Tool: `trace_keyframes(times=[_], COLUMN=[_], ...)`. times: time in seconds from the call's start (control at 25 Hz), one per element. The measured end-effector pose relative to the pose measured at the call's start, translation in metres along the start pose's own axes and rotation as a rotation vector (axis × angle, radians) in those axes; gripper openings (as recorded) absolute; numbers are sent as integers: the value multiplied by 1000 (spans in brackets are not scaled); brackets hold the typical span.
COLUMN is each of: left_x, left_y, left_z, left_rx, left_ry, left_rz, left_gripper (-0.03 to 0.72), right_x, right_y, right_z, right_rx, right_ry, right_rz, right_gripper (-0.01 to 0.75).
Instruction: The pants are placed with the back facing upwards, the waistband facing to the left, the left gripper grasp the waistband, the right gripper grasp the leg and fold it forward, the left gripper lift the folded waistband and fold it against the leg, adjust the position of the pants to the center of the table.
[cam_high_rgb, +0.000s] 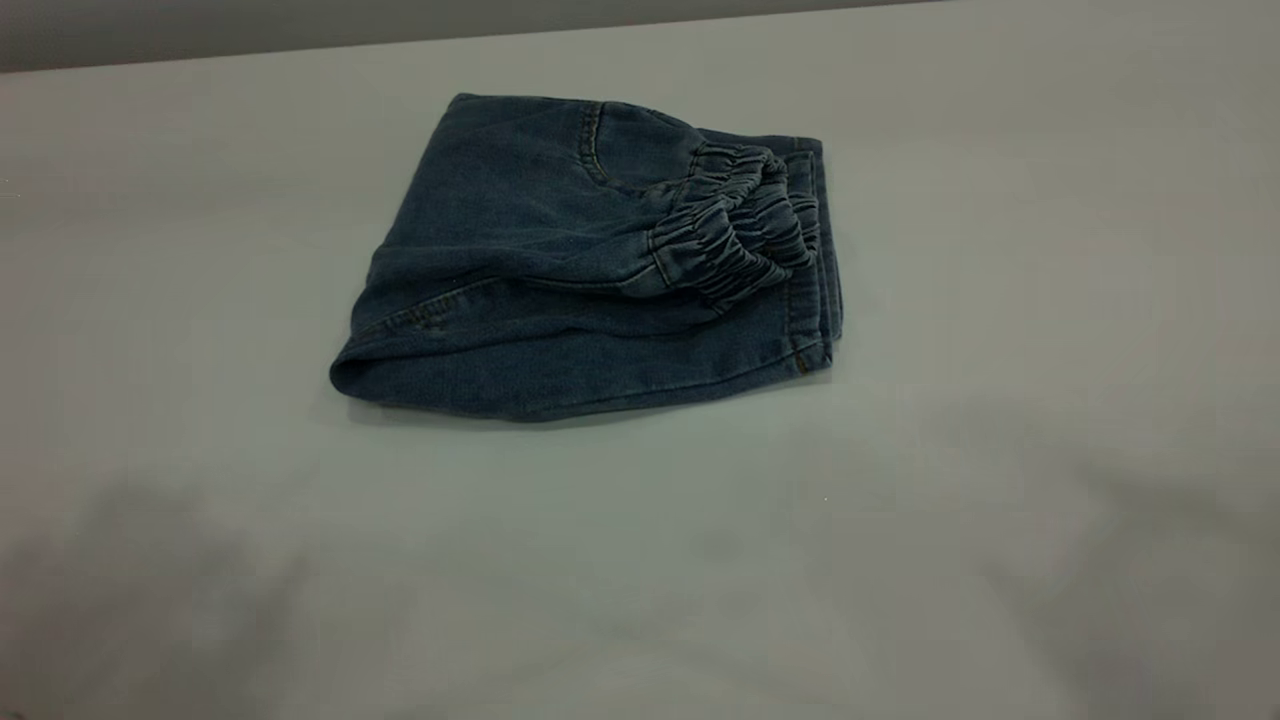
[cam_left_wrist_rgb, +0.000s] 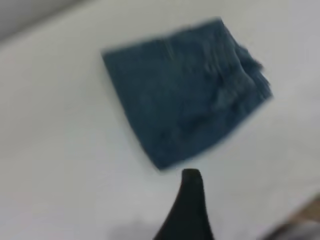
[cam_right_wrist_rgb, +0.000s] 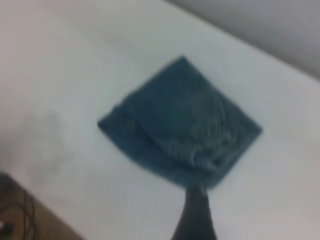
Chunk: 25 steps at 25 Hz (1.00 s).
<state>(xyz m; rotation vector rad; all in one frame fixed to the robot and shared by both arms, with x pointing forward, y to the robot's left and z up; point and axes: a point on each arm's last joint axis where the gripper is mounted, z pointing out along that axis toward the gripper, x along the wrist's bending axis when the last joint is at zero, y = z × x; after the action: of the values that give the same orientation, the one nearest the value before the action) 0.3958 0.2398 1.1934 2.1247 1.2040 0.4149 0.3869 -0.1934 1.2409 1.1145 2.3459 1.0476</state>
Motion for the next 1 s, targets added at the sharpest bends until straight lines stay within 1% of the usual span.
trace_keyframes(times=[0.12, 0.32, 0.44, 0.52, 0.64, 0.8, 0.88, 1.0], left_x=[-7, -17, -20, -21, -21, -19, -19, -22], left_y=[-25, -73, -102, -119, -143, -174, -185, -197], left_z=[-2, -5, -3, -2, 2, 5, 7, 6], left_rx=[20, 31, 25, -11, -59, -72, -86, -124], left_ry=[-22, -8, 14, 45, 98, 181, 200, 204], left_rz=[-77, -152, -163, -157, -201, -216, -205, -199], left_gripper=[581, 581, 581, 581, 580, 566, 557, 549], right_x=[3, 8, 11, 11, 13, 15, 15, 19], right_y=[-39, -101, -134, -152, -180, -207, -216, -226], right_z=[-6, -10, -8, -4, 1, 3, 2, -1], right_rx=[35, 79, 95, 67, 48, 1, -33, -65], right_ry=[3, 7, 7, 4, 1, -4, -7, 18], right_rz=[3, 8, 11, 13, 15, 13, 11, 25], right_gripper=[493, 493, 493, 493, 493, 493, 493, 493])
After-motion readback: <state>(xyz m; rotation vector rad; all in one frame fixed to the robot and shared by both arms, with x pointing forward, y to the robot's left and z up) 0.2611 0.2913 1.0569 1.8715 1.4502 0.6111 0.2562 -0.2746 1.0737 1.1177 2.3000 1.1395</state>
